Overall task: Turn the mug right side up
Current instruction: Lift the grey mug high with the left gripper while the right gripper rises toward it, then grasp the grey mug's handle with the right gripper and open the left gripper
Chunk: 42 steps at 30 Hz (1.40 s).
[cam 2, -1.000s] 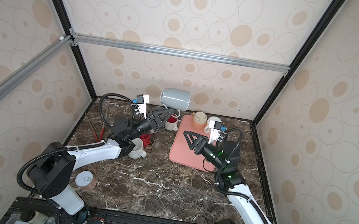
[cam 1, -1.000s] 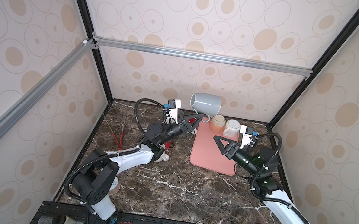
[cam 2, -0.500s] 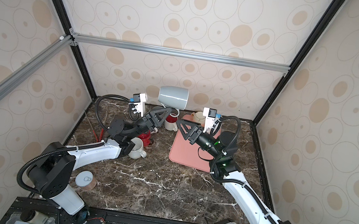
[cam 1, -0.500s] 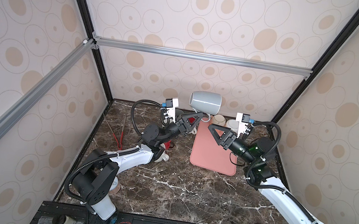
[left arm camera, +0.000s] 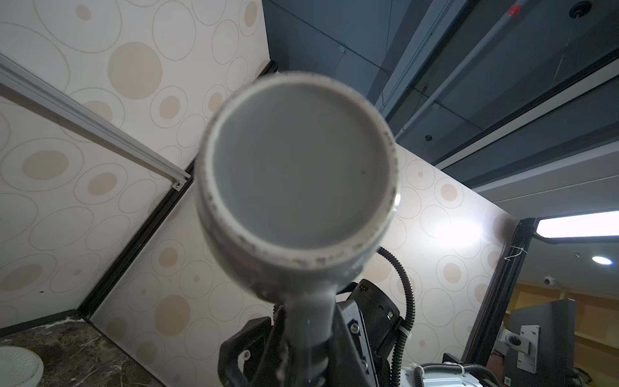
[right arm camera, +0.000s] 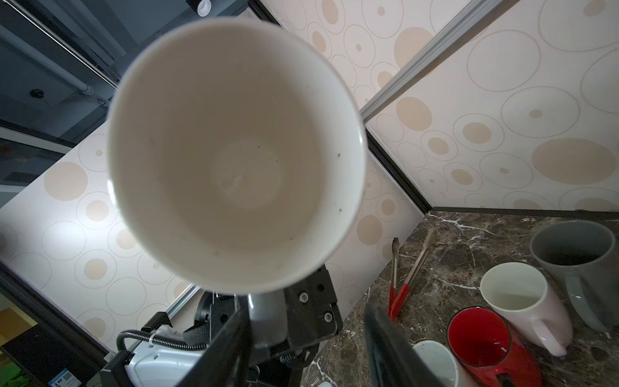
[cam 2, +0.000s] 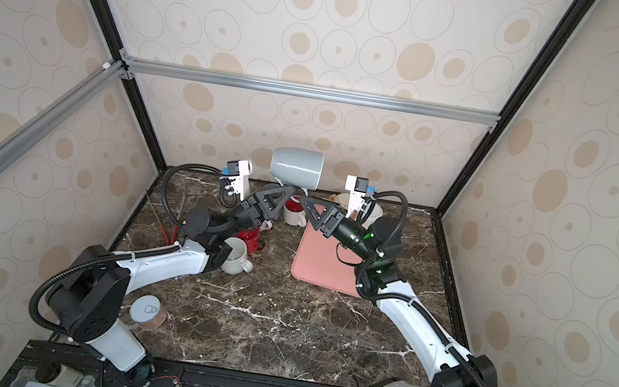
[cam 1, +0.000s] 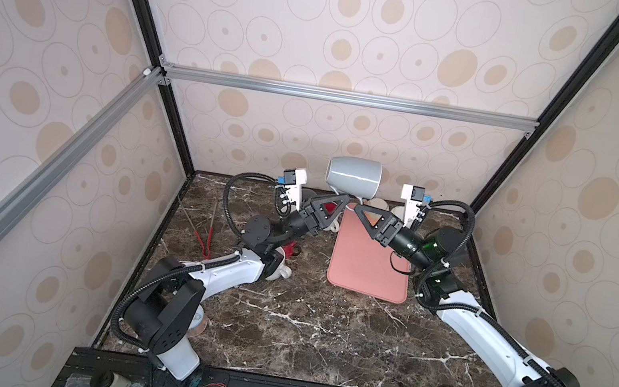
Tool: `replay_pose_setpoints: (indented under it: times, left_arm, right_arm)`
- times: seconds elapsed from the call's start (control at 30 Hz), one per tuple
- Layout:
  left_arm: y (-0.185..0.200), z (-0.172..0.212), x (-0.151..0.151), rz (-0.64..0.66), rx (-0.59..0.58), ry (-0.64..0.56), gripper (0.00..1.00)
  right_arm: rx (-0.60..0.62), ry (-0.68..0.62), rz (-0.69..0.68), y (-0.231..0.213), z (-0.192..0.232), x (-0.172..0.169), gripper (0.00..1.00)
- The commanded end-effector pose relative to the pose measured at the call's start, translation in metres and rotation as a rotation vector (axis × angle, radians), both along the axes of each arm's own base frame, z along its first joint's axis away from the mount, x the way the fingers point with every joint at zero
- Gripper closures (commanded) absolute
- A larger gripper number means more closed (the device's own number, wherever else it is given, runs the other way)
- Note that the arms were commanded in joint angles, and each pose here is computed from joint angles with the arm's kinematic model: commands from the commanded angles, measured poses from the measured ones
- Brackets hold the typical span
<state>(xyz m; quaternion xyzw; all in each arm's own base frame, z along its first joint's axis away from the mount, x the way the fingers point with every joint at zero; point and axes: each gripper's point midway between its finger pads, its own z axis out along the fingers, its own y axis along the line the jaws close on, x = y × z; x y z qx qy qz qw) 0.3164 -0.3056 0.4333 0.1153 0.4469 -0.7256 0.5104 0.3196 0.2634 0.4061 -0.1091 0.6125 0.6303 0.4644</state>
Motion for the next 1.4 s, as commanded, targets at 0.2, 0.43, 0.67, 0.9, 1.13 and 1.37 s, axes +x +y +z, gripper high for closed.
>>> replay_pose_setpoints:
  times: [0.2,0.43,0.67,0.9,1.13,1.37]
  left_arm:
    - [0.013,0.035,-0.029,-0.053,-0.082,-0.135,1.00]
    - [0.006,0.026,-0.022,-0.069,-0.054,-0.102,1.00]
    - [-0.002,0.014,-0.017,-0.044,0.032,-0.087,0.82]
    - [0.000,0.001,-0.010,0.086,0.179,-0.089,0.60]
    - [0.010,-0.010,-0.008,0.185,0.287,-0.079,0.52]
    - [0.029,-0.032,-0.010,0.340,0.449,-0.078,0.50]
  right_arm:
    - [0.073,-0.058,0.086,0.009,0.031,-0.007,0.63]
    - [0.092,-0.070,0.145,0.018,0.037,-0.009,0.90]
    - [0.062,-0.102,0.064,0.009,0.035,-0.010,1.00]
    - [0.036,-0.138,-0.034,-0.003,0.036,-0.010,1.00]
    - [-0.082,-0.129,-0.126,-0.010,0.029,-0.004,1.00]
    - [-0.235,-0.122,-0.223,-0.019,0.017,0.006,1.00]
